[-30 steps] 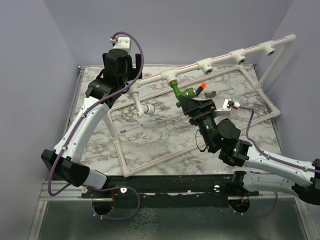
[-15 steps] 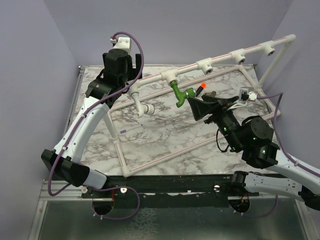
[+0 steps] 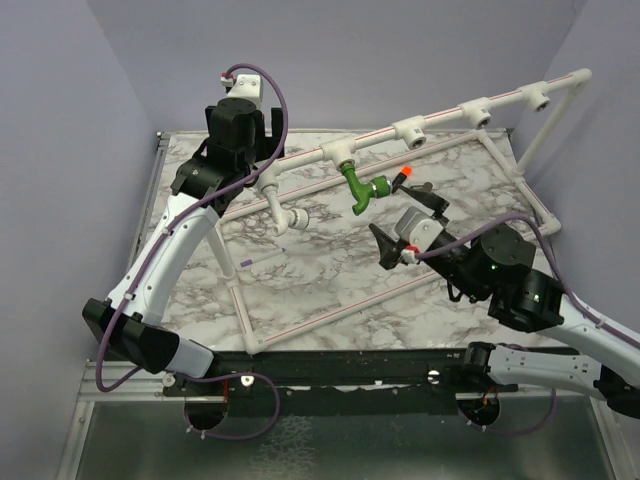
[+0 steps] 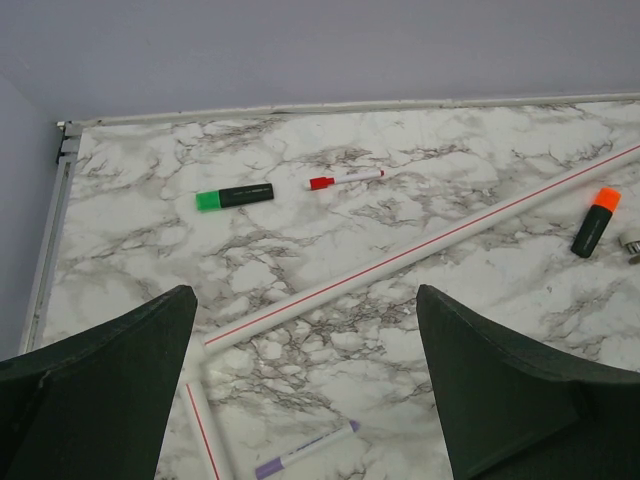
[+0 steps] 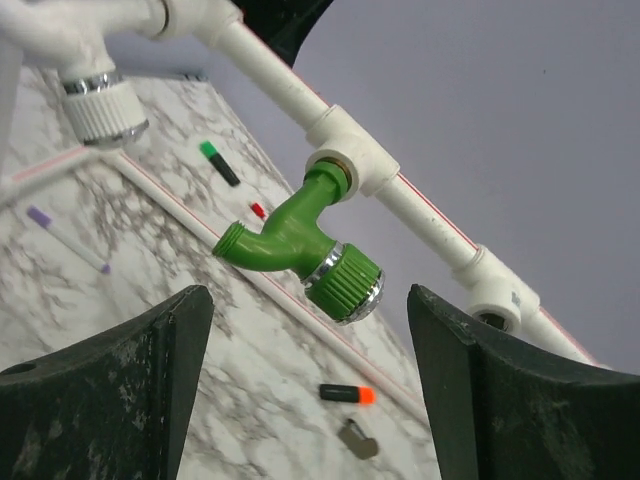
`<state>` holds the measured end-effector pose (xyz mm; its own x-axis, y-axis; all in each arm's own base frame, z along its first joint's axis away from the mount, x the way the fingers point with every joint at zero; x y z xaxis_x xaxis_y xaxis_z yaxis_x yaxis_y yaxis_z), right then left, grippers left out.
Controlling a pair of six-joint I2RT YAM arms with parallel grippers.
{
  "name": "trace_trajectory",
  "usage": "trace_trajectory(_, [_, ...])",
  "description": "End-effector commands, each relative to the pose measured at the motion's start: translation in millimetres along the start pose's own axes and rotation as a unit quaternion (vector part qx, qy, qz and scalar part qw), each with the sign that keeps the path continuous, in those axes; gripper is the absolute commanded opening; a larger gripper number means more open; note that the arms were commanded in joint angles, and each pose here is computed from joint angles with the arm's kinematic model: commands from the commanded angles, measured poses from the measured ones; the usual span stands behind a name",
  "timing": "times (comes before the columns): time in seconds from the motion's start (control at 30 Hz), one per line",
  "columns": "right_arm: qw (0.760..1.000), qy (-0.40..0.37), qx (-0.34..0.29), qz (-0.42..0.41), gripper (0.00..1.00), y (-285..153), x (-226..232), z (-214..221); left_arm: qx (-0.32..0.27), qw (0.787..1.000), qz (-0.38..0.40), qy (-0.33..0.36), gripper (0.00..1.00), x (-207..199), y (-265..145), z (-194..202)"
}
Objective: Install the water faucets
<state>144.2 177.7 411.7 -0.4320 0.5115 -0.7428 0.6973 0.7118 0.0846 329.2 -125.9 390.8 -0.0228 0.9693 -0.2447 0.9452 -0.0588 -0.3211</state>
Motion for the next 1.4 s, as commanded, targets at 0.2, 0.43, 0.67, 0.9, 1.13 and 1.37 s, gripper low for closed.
trace_trajectory(0.2, [0.934,-0.354,0.032,-0.035,0.86,18,-2,16,0.020,1.000,0.000,0.021,0.92,-2,-5,9])
trace_trajectory(0.43, [0.895,-0.444,0.034,-0.001,0.85,41,-1,11,0.021,1.000,0.000,0.022,0.92,-2,-4,10])
trace_trajectory(0.67, [0.869,-0.484,0.099,0.033,0.78,64,4,18,0.022,0.999,0.003,0.023,0.92,-3,-4,11])
trace_trajectory(0.9, [0.878,-0.462,0.119,0.025,0.62,69,14,27,0.023,0.999,0.002,0.026,0.92,-4,-4,12])
trace_trajectory(1.13, [0.894,-0.427,0.134,0.019,0.38,69,25,39,0.024,0.999,0.003,0.027,0.92,-6,-2,12])
trace_trajectory(1.37, [0.930,-0.338,0.143,0.033,0.01,73,38,48,0.025,0.999,0.003,0.028,0.92,-7,-1,12])
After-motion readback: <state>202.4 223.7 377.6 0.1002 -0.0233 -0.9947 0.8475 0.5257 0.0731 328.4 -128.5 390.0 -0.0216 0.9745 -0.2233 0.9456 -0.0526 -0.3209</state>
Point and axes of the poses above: each gripper's point midway between its finger pads, its own y axis out along the fingers, its own x axis along the line the jaws close on, z = x × y, the point moved 8 cm from there along -y, back along the fingers, and after that the axes turned 15 degrees about -y, right-handed, at the moved point
